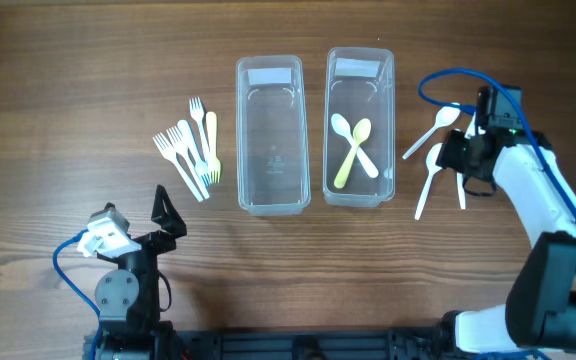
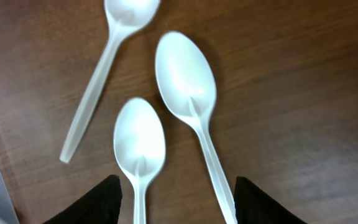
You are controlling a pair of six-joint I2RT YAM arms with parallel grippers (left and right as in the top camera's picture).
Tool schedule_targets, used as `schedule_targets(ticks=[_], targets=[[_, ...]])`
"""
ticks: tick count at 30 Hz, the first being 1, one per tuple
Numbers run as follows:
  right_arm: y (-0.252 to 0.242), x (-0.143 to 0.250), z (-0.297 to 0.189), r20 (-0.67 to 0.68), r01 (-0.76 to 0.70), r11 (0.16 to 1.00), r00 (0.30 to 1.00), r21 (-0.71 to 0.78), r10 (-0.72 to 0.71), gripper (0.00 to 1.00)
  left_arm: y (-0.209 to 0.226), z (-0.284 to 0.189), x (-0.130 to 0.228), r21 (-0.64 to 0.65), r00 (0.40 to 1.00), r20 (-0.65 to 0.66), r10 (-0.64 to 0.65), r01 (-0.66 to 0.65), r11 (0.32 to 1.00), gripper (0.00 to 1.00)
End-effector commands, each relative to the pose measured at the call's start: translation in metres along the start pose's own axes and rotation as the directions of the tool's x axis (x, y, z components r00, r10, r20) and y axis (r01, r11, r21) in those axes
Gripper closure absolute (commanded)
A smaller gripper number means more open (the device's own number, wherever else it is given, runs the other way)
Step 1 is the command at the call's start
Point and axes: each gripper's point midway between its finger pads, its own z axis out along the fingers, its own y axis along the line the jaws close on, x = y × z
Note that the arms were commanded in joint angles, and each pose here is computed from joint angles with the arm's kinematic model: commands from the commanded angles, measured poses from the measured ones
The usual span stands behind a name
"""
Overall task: Pack container
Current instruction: 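Move the right gripper back and grasp another white spoon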
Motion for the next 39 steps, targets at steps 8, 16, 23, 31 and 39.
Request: schedule_targets(ticks=[8, 16, 23, 31, 39], targets=[[-0.013, -0.003, 0.035, -0.041, -0.085, 0.996, 0.996, -0.028, 0.084, 0.42, 0.002, 0.001, 0.002, -0.005, 1.0, -0.002, 0.013, -0.013, 1.0, 0.0], [-0.018, -0.012, 0.043, -0.021, -0.072, 0.993, 0.997, -0.094, 0.07, 0.46, 0.002, 0.001, 0.002, -0.005, 1.0, -0.002, 0.013, -0.013, 1.0, 0.0], [-0.014, 0.005, 0.053, -0.069, -0.078, 0.99, 0.995, -0.116, 0.07, 0.51, 0.002, 0.001, 0.002, -0.005, 1.0, -0.002, 0.013, -0.013, 1.0, 0.0], [-0.016, 0.017, 0.057, -0.109, -0.084, 0.991, 0.991, -0.105, 0.073, 0.56, 0.002, 0.001, 0.002, -0.005, 1.0, -0.002, 0.013, -0.013, 1.0, 0.0], [-0.018, 0.028, 0.062, -0.125, -0.108, 0.99, 0.987, -0.093, 0.096, 0.56, 0.002, 0.001, 0.002, -0.005, 1.0, -0.002, 0.013, -0.013, 1.0, 0.0]])
